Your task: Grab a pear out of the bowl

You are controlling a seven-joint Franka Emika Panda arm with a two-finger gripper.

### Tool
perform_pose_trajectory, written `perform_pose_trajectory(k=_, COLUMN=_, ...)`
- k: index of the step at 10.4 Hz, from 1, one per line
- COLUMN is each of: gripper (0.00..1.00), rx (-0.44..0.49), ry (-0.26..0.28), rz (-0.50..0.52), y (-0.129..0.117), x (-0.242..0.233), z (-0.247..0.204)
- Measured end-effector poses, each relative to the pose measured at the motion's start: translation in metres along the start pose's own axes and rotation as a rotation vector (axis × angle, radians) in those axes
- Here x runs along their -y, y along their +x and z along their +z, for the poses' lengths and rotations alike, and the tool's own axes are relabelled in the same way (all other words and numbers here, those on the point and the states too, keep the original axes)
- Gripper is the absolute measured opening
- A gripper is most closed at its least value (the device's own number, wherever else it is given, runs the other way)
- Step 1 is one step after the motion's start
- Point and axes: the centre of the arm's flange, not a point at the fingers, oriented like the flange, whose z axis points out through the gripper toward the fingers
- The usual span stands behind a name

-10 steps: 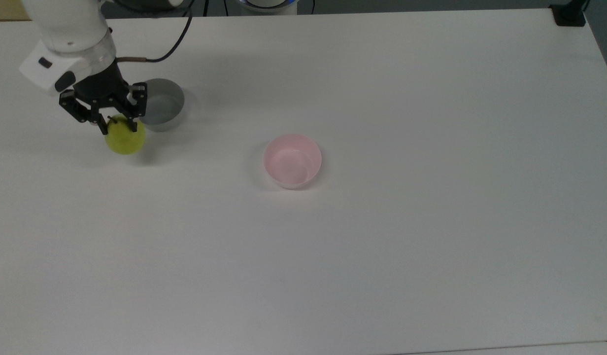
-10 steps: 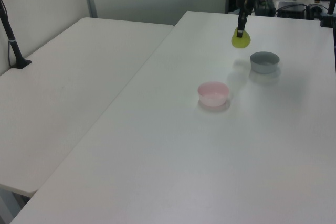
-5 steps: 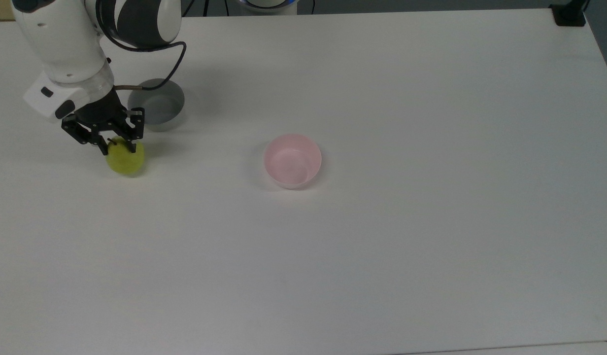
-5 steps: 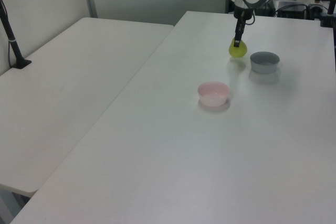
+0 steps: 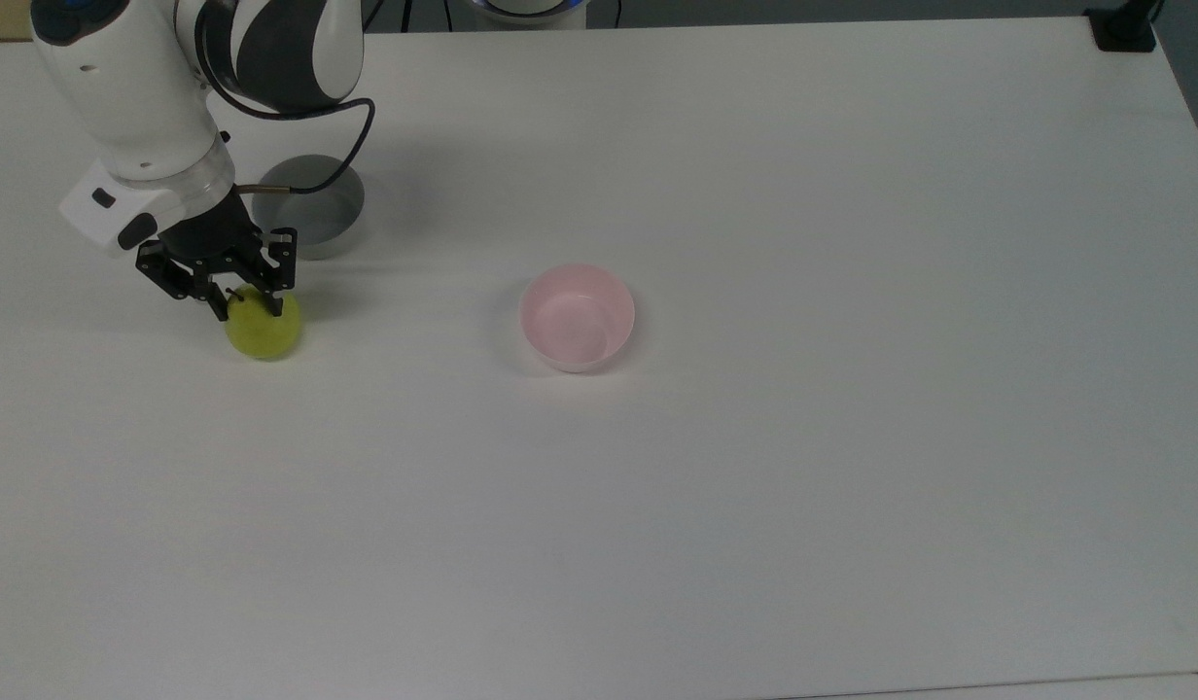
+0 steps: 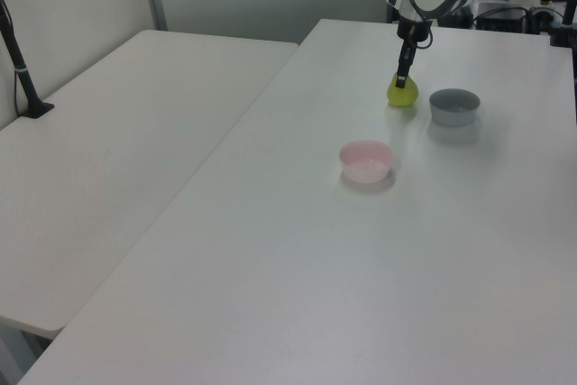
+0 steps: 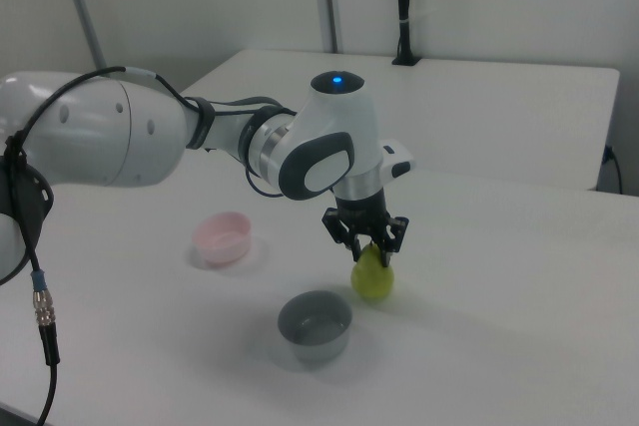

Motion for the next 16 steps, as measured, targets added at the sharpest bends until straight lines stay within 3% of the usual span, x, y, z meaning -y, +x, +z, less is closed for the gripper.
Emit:
perform_pose_trajectory(k=3, gripper=0.49, rx=-0.005, ry=0.008, rz=0.007, y=0.000, x=0.000, z=0.000)
perform_pose_trajectory(k=5, gripper=0.69, rx=-0.006, ry=0.008, rz=0.008, y=0.001, x=0.000, z=0.000)
perform_pose_trajectory(k=7, gripper=0.99, rx=-0.015, ry=0.003, rz=0.007, y=0.003, x=-0.001, z=-0.005)
perform_pose_trajectory(k=11, gripper=1.00, rx=-0.081, ry=-0.025, rz=-0.006, y=0.012, x=0.005, z=-0.060)
perform_pose_trajectory(k=16, gripper=1.00, rx=0.021, ry=0.059, rz=0.111, y=-0.021, x=0.069, z=-0.206)
